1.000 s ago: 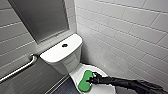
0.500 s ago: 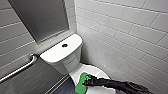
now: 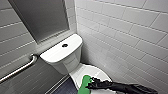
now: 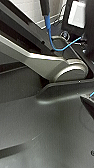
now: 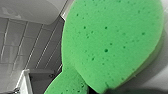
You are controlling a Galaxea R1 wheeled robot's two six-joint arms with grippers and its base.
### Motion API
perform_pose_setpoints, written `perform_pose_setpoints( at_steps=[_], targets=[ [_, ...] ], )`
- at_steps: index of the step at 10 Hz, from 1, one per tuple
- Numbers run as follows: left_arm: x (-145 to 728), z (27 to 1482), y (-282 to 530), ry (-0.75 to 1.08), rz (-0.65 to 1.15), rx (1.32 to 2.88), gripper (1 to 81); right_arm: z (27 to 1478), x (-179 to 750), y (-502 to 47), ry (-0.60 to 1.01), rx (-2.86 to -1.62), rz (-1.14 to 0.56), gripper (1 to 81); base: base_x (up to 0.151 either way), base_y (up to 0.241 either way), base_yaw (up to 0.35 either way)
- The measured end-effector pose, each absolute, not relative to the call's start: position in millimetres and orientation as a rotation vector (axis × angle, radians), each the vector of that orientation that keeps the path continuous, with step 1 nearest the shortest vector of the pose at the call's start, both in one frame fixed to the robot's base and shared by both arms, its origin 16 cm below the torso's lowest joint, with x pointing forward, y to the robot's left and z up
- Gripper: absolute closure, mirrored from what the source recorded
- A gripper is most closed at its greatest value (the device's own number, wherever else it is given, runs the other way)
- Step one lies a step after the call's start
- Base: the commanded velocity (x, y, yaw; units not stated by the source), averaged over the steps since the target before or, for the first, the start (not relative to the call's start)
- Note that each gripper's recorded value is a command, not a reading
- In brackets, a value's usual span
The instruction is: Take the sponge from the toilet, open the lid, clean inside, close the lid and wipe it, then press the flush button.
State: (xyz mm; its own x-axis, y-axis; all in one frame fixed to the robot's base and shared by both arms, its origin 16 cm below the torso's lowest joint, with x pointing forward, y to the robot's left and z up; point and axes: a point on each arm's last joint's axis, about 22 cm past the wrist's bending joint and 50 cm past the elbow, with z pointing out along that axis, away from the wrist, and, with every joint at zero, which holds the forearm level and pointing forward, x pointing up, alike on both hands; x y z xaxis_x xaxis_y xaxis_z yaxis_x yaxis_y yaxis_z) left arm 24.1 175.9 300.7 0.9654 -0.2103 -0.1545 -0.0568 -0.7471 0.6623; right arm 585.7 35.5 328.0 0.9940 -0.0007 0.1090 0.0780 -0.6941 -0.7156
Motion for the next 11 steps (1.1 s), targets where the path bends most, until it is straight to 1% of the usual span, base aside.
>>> perform_pose_setpoints(
  at_steps=[2,6,11],
  targets=[
    [24.2,300.9,173.8,-0.186,-0.285,2.403,1.0,320.9,569.7,-15.4,-0.016,-2.35,-0.11,81.1,0.0,0.0,0.0],
    [24.2,300.9,173.6,-0.185,-0.285,2.403,1.0,312.3,533.0,-93.7,0.051,-2.384,-0.076,81.1,0.0,0.0,0.0],
    [23.7,299.3,175.4,-0.187,-0.286,2.408,1.0,307.6,479.7,-213.7,0.171,-2.474,-0.053,81.1,0.0,0.0,0.0]
  ],
)
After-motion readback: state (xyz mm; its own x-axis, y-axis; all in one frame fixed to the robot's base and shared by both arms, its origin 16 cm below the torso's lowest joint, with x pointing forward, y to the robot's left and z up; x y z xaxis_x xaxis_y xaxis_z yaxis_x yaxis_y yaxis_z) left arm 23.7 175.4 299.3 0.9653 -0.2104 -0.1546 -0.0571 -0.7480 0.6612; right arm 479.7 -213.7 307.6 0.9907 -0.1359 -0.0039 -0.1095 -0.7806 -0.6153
